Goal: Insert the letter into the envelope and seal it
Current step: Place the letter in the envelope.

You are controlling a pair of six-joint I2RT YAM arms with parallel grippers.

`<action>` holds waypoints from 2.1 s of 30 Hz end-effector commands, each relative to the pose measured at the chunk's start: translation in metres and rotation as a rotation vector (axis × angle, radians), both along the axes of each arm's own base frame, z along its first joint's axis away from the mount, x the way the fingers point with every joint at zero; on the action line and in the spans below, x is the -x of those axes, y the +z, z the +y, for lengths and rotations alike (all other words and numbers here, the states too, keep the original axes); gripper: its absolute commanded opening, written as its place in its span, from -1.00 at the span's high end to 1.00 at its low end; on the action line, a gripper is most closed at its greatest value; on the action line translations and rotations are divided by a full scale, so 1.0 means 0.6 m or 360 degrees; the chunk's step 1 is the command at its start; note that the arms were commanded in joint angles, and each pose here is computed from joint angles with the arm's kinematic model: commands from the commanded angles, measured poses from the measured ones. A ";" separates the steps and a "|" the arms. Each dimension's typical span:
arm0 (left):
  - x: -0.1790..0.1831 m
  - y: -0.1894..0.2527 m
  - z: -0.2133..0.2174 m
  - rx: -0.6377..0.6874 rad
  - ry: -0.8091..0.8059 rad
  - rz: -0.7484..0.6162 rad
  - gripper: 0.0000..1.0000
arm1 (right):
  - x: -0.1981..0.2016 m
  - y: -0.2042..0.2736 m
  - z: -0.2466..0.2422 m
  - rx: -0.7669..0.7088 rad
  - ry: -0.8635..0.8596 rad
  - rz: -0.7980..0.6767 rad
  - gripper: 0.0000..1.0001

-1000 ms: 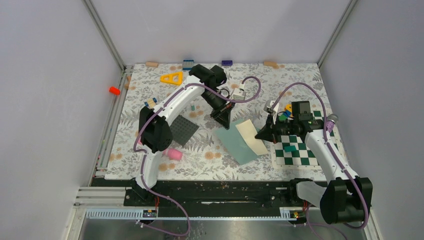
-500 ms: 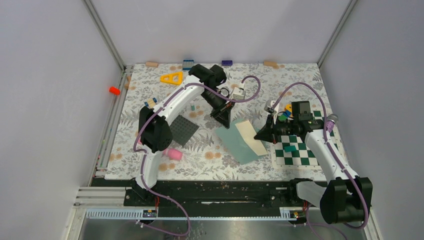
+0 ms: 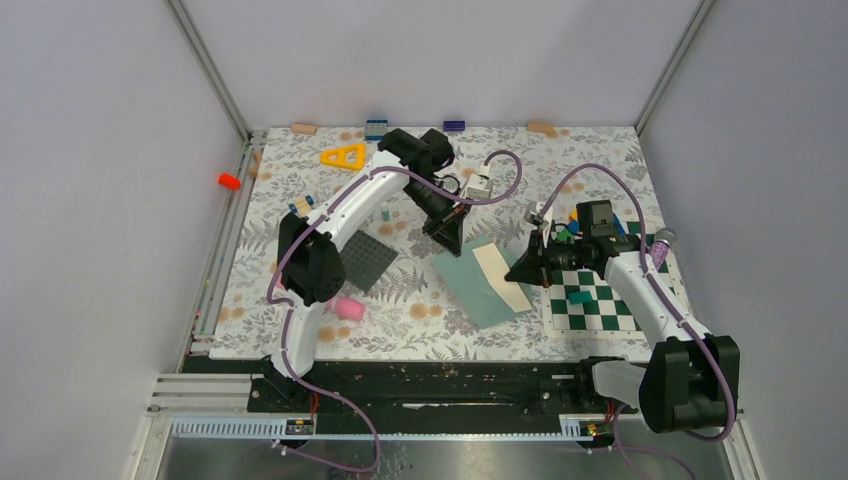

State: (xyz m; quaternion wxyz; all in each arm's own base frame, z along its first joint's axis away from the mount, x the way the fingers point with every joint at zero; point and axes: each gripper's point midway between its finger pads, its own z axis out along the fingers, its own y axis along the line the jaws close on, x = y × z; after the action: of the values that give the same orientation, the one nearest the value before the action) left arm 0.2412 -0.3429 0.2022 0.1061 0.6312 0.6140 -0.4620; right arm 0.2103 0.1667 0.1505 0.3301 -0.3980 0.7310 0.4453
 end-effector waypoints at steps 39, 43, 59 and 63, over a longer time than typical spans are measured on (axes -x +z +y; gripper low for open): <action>-0.002 0.051 0.004 0.0127 0.0027 -0.0141 0.50 | 0.006 -0.021 0.034 0.0032 0.0080 -0.0055 1.00; -0.016 0.057 0.002 0.0145 0.0079 -0.0141 0.54 | 0.009 -0.022 0.033 0.0036 0.0092 -0.0049 1.00; -0.013 0.028 -0.017 0.0087 0.0057 -0.0081 0.60 | 0.010 -0.019 0.035 0.0025 0.0101 -0.0041 1.00; -0.021 0.024 -0.020 0.0074 0.0079 -0.0090 0.60 | 0.012 -0.016 0.036 0.0014 0.0113 -0.0058 1.00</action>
State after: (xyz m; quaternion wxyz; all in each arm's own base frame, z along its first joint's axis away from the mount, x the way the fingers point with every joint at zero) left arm 0.2458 -0.3478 0.2062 0.1224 0.6191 0.6250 -0.4595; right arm 0.2026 0.1834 0.1287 0.3105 -0.4139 0.7322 0.4429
